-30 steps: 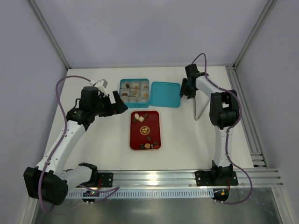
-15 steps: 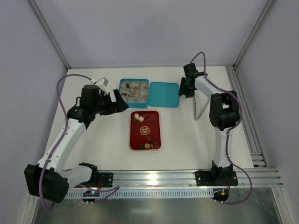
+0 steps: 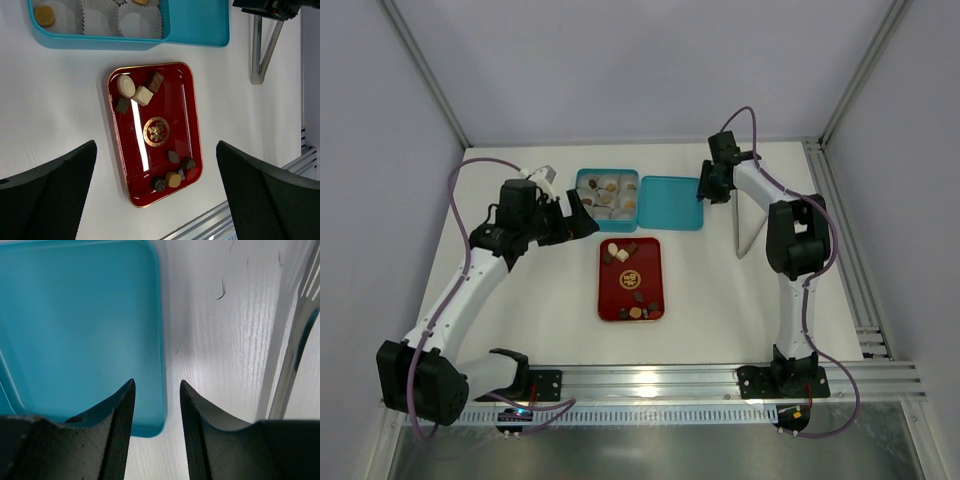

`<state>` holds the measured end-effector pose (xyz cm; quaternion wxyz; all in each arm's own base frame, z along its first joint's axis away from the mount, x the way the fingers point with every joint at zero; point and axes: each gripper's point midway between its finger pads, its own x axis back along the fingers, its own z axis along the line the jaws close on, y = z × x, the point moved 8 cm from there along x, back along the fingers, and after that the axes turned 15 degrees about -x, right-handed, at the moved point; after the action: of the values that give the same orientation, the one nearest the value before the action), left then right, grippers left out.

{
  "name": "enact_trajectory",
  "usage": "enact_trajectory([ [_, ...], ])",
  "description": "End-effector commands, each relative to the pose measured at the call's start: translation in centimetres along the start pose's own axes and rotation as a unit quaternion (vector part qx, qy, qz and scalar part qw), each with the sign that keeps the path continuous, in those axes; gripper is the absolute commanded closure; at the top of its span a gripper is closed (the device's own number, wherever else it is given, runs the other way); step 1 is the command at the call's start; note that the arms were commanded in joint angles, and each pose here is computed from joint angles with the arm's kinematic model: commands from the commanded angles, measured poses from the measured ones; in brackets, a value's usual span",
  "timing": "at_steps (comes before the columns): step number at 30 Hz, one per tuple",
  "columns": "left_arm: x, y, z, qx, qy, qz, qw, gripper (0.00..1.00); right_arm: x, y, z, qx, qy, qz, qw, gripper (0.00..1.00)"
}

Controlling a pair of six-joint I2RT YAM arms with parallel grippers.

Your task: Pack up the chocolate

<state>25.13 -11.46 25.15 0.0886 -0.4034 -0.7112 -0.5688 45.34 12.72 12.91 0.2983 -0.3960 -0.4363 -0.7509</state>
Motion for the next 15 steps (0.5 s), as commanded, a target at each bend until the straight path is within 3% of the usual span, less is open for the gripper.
enact_trajectory([
  [1, 0.0, 2.1, -1.1, -0.007, -0.03, -0.036, 0.999, 0.0, -0.6, 0.5, 0.8, 0.008, 0.014, -0.008, 1.0, 0.57],
  [15, -3.2, 3.5, -2.4, -0.001, -0.071, -0.024, 0.997, 0.0, -2.6, -0.4, 0.3, 0.022, 0.003, 0.009, 1.0, 0.69],
])
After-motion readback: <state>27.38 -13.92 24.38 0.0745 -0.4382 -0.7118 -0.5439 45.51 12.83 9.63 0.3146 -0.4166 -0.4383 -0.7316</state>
